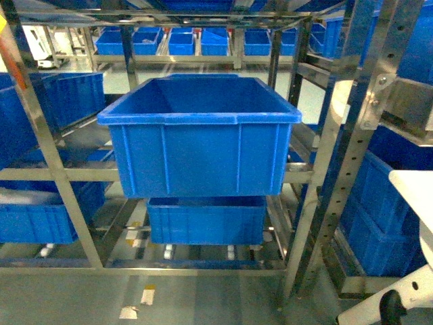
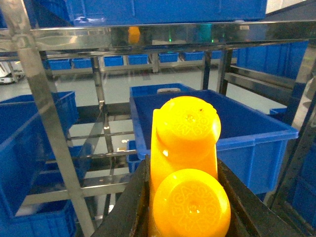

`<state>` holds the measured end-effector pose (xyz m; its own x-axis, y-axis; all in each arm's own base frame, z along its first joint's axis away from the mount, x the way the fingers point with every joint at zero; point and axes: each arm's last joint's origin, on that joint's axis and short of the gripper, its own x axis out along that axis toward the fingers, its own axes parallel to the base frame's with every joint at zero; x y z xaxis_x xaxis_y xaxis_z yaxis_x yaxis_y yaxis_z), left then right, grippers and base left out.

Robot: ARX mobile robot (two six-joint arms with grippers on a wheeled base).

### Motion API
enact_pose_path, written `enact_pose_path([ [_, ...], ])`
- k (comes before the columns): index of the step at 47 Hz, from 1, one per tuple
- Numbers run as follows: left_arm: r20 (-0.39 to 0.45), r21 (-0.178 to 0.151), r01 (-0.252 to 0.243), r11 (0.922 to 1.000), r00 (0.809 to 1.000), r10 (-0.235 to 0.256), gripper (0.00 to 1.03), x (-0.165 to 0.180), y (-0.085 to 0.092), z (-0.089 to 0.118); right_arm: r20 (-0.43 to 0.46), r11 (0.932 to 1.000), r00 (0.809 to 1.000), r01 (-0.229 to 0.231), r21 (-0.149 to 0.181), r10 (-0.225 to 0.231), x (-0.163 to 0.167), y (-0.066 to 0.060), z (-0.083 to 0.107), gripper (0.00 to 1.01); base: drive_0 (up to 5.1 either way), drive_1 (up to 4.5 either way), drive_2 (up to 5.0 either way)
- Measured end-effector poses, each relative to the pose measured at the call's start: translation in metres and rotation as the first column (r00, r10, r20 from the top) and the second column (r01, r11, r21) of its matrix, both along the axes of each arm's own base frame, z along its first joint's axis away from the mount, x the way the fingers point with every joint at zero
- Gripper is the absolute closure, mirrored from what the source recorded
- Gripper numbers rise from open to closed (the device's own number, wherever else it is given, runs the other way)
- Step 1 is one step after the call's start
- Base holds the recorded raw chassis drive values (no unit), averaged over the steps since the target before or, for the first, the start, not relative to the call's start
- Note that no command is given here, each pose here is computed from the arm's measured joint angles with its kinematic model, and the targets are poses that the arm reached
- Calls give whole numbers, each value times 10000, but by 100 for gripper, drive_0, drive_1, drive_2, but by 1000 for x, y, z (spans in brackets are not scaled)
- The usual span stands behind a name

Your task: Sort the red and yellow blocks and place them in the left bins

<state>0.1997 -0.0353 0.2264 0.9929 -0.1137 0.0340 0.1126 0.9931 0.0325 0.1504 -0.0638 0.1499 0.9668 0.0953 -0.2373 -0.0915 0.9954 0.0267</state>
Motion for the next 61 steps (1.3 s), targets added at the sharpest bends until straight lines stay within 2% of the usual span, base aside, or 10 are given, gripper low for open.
enact_pose_path([
  [53,-4,1,0,10000,10000,0,76,0,0,0,-1,10000,10000,4,-1,-4,0,0,0,74,-498,244,244],
  [61,-24,-3,-171,9999,9999,171,76,0,2,0,60,10000,10000,-45,-23,45,0,0,1,74,0,0,0],
])
